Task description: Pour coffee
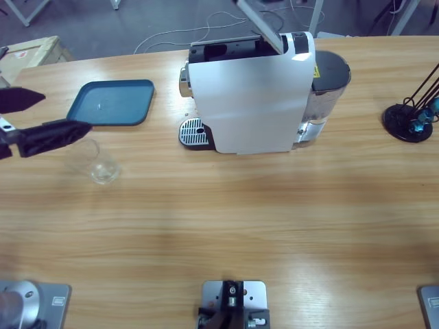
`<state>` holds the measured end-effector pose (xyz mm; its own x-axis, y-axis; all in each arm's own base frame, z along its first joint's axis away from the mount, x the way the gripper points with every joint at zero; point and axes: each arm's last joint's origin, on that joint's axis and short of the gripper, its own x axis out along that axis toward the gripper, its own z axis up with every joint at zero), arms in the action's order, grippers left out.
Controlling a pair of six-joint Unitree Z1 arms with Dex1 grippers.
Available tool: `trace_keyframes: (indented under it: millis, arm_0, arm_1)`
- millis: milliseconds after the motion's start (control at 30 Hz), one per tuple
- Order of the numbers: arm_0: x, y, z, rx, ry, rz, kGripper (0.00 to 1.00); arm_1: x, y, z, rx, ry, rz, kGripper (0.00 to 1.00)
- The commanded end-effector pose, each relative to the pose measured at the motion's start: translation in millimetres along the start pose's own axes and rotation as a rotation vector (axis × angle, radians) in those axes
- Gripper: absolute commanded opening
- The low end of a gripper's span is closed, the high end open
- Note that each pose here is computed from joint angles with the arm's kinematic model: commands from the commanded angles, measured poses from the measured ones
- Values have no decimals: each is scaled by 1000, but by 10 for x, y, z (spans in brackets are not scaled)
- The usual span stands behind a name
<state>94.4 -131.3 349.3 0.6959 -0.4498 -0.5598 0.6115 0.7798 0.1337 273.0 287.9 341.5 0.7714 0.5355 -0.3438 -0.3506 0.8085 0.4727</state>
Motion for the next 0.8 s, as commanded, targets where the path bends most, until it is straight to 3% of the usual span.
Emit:
trace_keyframes:
  millis: [33, 400, 800]
  arm_0:
    - [-34, 20, 2, -15, 10, -10, 977]
    - [-90, 48, 16, -20, -12, -1, 977]
    - [-12, 17, -10, -11, 20, 0, 977]
  arm_1:
    - [482, -26, -760, -88, 201, 2, 0]
    - [688, -115, -1065, -112, 279, -19, 0]
    - [783, -286, -1291, -164, 389, -171, 0]
